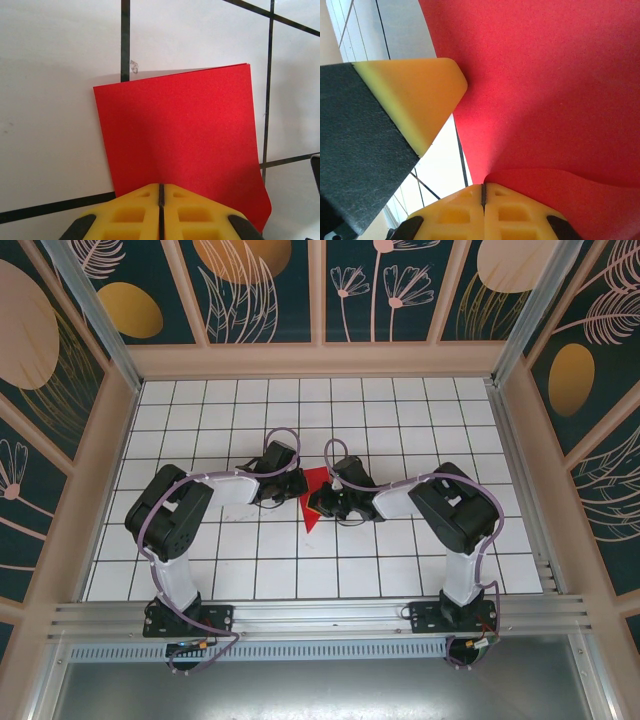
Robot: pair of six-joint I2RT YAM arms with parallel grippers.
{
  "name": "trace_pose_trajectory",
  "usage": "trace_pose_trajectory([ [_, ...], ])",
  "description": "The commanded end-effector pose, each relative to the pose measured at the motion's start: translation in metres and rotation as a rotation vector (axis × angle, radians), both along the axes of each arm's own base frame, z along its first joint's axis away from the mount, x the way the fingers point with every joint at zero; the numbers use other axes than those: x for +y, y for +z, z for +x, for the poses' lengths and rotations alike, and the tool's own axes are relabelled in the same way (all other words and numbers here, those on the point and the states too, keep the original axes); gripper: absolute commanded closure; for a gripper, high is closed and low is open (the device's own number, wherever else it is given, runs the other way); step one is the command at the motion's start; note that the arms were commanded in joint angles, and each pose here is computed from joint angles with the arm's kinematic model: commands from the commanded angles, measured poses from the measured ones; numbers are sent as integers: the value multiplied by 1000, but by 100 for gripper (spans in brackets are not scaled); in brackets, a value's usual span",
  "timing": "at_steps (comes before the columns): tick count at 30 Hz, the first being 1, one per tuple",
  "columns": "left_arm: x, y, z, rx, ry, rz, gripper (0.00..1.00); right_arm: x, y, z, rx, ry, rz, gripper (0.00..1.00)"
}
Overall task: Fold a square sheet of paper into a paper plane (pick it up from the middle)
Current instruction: Third fold the triangle at the center of the table.
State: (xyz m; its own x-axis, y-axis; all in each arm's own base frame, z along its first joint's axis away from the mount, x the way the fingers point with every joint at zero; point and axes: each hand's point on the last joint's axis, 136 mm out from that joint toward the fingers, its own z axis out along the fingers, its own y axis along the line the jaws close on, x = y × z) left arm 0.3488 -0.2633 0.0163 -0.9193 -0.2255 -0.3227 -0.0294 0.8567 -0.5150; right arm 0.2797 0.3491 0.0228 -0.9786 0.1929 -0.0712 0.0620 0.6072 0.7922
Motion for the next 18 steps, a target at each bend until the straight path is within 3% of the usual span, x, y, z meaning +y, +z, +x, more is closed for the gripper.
trace_pose_trajectory([
  [1, 4, -6, -4, 20, -15, 19, 89, 6, 6, 4, -41, 20, 18, 98],
  [18, 3, -7, -5, 24, -18, 15, 90, 7, -1, 8, -35, 20, 8, 99],
])
